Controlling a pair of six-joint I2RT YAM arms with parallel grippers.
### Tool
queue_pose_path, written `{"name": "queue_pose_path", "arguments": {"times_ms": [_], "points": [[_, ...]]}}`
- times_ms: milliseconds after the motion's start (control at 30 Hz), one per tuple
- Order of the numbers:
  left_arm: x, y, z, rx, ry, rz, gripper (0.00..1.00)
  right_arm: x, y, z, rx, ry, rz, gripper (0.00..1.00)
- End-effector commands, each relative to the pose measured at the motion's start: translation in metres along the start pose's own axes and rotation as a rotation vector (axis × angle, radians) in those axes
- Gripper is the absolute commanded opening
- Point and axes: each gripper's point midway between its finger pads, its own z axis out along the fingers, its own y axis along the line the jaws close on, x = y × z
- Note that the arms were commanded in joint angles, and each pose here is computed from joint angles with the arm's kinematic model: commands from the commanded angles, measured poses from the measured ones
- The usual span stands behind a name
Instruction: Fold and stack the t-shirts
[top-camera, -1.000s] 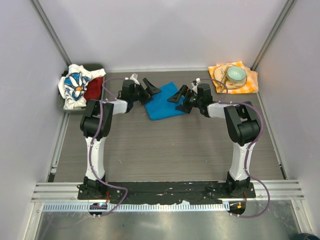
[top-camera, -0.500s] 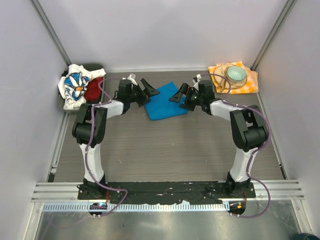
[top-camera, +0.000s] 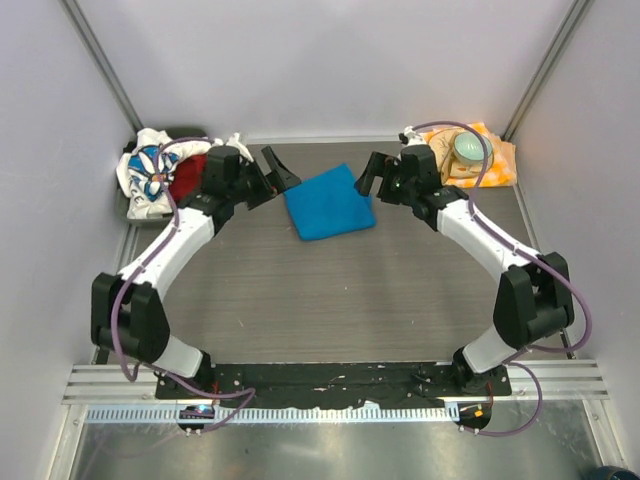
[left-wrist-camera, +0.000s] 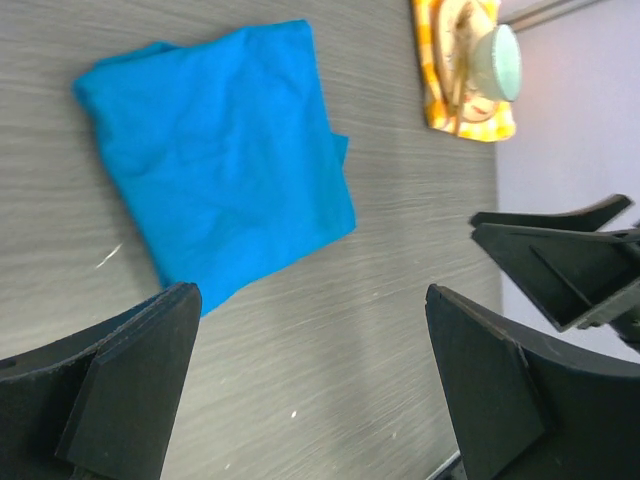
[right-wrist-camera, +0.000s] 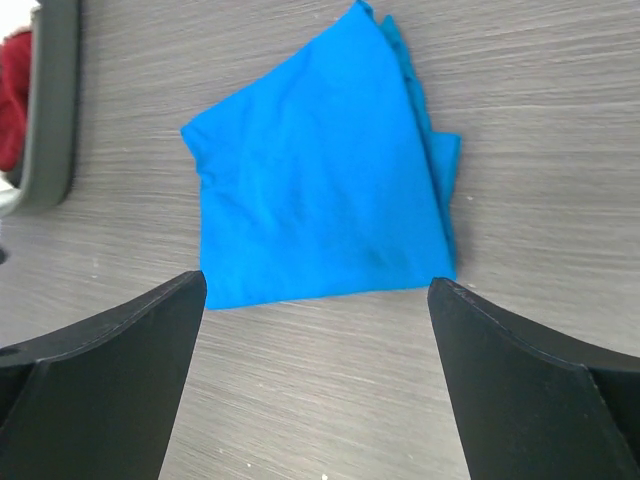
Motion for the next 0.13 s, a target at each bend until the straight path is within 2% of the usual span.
{"name": "queue_pose_path", "arguments": {"times_ms": [0, 33, 67, 100], "points": [[0.005, 0.023, -0.048, -0.177, -0.015, 0.095, 1.0, -0.023, -0.009, -0.041, 0.147, -0.114, -0.108, 1.0], [0.007, 0.028, -0.058, -0.208, -0.01, 0.105, 1.0, -0.023, -0.003, -0.047, 0.159, -0.123, -0.145, 1.0], [-0.002, 0.025, -0.072, -0.226, -0.056, 0.14, 1.0, -0.039, -0.009, -0.062, 0.24, -0.203, -0.153, 1.0], [-0.004, 0.027, -0.08, -0.25, -0.07, 0.153, 1.0, -0.041, -0.009, -0.07, 0.266, -0.229, -0.162, 1.0]]}}
